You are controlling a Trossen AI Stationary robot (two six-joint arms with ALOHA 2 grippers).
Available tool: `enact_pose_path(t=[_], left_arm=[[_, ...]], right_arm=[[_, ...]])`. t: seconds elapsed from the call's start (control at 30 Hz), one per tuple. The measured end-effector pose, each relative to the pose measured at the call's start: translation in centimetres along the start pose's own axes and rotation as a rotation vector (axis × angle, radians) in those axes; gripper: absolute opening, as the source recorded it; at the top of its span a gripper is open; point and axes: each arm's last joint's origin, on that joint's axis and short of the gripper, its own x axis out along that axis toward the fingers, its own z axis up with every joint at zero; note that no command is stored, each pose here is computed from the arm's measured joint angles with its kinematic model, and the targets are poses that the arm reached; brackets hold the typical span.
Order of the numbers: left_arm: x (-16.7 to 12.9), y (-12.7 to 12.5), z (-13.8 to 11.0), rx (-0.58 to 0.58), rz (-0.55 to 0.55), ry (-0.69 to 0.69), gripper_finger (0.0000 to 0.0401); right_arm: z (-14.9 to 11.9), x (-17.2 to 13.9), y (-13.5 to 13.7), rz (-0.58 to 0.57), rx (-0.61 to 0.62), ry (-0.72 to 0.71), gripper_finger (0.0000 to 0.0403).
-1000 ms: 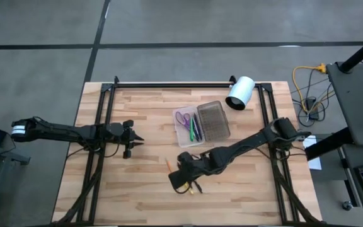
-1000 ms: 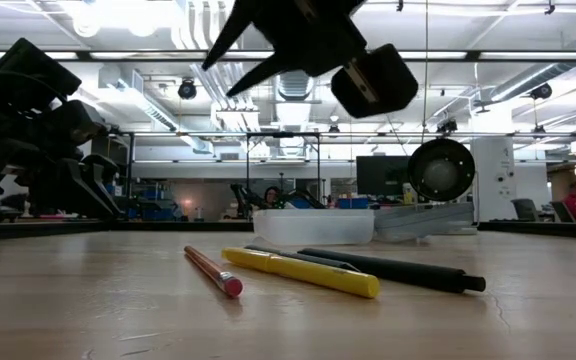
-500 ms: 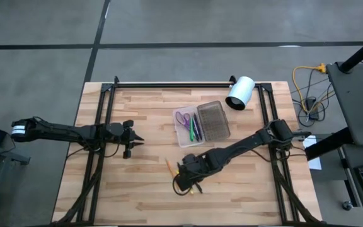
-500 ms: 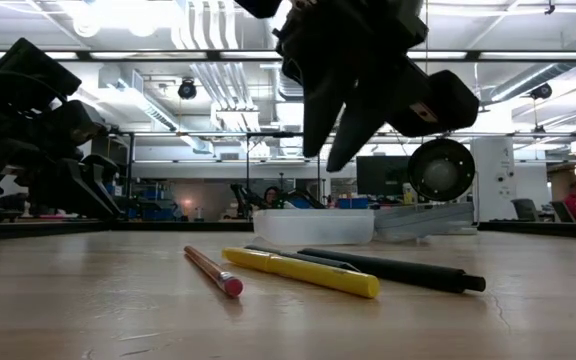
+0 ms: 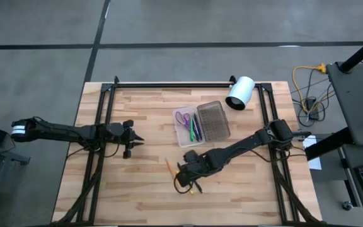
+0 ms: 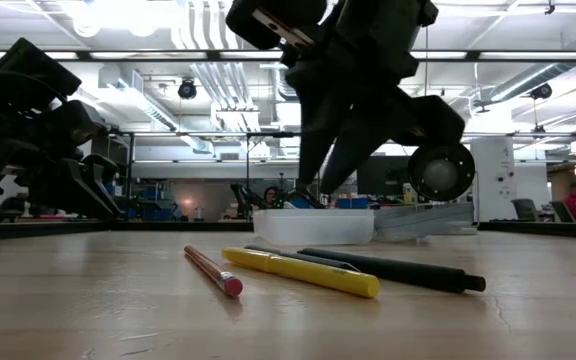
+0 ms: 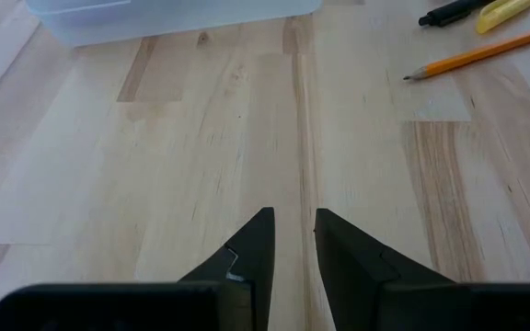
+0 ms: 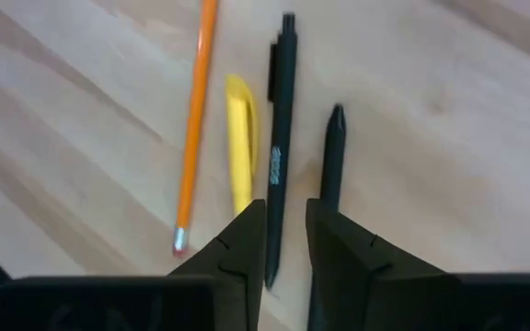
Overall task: Pick & place school supplies into a supply box
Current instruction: Put the right black pen into the supply box
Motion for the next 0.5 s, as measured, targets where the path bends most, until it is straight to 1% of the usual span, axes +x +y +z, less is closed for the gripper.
enact_pose_path(t=[0.13, 0.3, 0.5], left_arm=[[0.00, 0.00, 0.00, 0.000, 0.000, 0.000, 0.0066], [0.00, 0.00, 0.00, 0.000, 0.000, 0.000, 0.0066], [0.00, 0.00, 0.00, 0.000, 0.000, 0.000, 0.0066]], right_arm=[[0.07, -0.01, 0.27, 0.026, 0.022, -0.016, 0.0068], [0.10, -0.02, 0.37, 0.035, -0.048, -0.022, 0.0073], [0.16, -0.03, 0.42, 0.031, -0.065, -0.066, 0.0082]])
